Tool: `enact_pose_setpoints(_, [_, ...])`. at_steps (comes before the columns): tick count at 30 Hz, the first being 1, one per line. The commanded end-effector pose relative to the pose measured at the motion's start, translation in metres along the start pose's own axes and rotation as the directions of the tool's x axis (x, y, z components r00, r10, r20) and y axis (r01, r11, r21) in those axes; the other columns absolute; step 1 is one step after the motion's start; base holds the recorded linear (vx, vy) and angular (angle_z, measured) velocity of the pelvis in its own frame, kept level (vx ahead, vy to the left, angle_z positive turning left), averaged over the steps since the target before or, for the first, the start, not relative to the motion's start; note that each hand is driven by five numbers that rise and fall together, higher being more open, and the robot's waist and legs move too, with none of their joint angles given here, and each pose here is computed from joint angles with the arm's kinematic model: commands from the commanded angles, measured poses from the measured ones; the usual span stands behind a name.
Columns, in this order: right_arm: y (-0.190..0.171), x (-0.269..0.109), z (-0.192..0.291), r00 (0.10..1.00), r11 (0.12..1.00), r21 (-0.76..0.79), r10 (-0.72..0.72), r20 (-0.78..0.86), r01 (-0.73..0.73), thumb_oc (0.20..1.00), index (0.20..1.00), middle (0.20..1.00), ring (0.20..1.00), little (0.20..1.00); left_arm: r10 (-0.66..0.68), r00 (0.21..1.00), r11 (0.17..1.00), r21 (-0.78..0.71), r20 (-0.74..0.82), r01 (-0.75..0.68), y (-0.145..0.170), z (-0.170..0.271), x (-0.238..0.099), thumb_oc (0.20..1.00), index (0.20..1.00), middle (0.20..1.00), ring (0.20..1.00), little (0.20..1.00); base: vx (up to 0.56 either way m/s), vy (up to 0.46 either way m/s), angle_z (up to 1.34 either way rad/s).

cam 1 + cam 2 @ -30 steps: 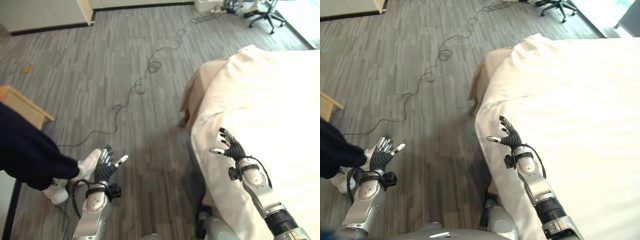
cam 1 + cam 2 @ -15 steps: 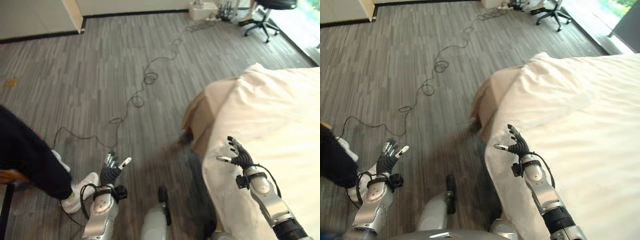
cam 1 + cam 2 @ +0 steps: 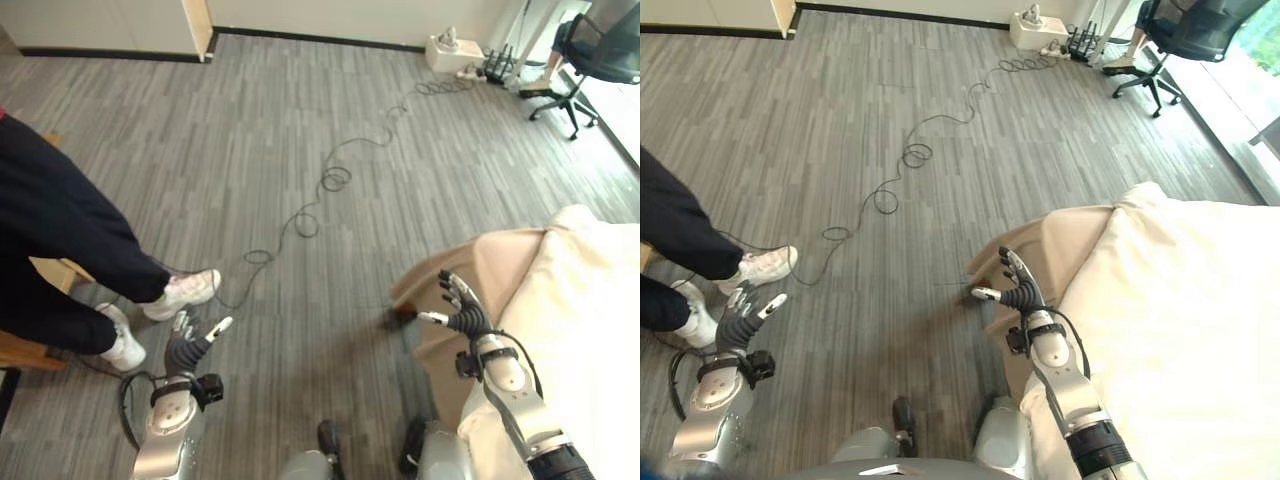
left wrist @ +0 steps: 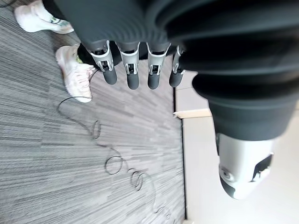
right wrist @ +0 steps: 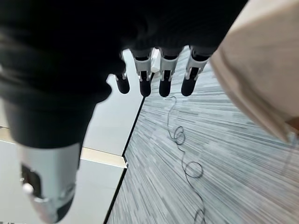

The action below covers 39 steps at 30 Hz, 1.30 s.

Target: Making the bed.

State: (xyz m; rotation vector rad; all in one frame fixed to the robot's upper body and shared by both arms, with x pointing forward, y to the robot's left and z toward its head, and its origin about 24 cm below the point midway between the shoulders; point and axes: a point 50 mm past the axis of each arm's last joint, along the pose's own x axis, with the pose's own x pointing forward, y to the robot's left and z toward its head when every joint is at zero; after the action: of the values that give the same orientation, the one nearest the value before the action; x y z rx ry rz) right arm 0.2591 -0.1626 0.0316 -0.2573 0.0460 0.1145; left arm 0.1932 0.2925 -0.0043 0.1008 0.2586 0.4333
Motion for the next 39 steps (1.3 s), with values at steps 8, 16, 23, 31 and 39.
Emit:
enact_pose_setpoints(8, [-0.002, 0.011, 0.017, 0.995, 0.999, -0.039, 0.033, 0.09, -0.029, 1.0, 1.0, 1.0, 1.0, 1.0, -0.045, 0.992, 0.999, -0.01, 0.117, 0.047, -0.005, 0.021, -0.002, 1.0, 1.0, 1.0, 1.0, 1.0, 0.26, -0.089, -0.72])
enact_pose_setpoints(16, [-0.008, 0.014, 0.02, 0.995, 0.997, -0.082, 0.013, 0.099, -0.005, 1.0, 1.0, 1.0, 1.0, 1.0, -0.034, 0.986, 0.992, -0.115, 0.16, 0.053, -0.019, 0.029, -0.004, 1.0, 1.0, 1.0, 1.0, 1.0, 0.17, 0.183, -0.92])
enact_pose_setpoints(23, [-0.01, 0.012, 0.022, 0.994, 0.989, -0.145, 0.037, 0.107, -0.021, 1.0, 1.0, 1.0, 1.0, 1.0, 0.037, 0.997, 0.985, -0.168, 0.061, -0.026, -0.014, 0.002, -0.016, 1.0, 1.0, 1.0, 1.0, 1.0, 0.2, 0.391, -0.66])
enact_pose_setpoints(31, [-0.02, 0.002, 0.026, 0.991, 0.975, -0.219, 0.006, 0.132, 0.023, 1.0, 1.0, 1.0, 1.0, 1.0, -0.051, 0.992, 0.998, -0.017, 0.119, 0.053, -0.013, 0.019, -0.005, 1.0, 1.0, 1.0, 1.0, 1.0, 0.06, 0.412, -1.07])
enact_pose_setpoints(39, [-0.012, 0.005, 0.045, 0.972, 0.965, -0.263, 0.064, 0.227, -0.002, 1.0, 1.0, 1.0, 1.0, 1.0, -0.094, 0.992, 0.995, -0.026, 0.088, 0.097, -0.009, 0.011, -0.019, 1.0, 1.0, 1.0, 1.0, 1.0, -0.01, 0.095, -1.72])
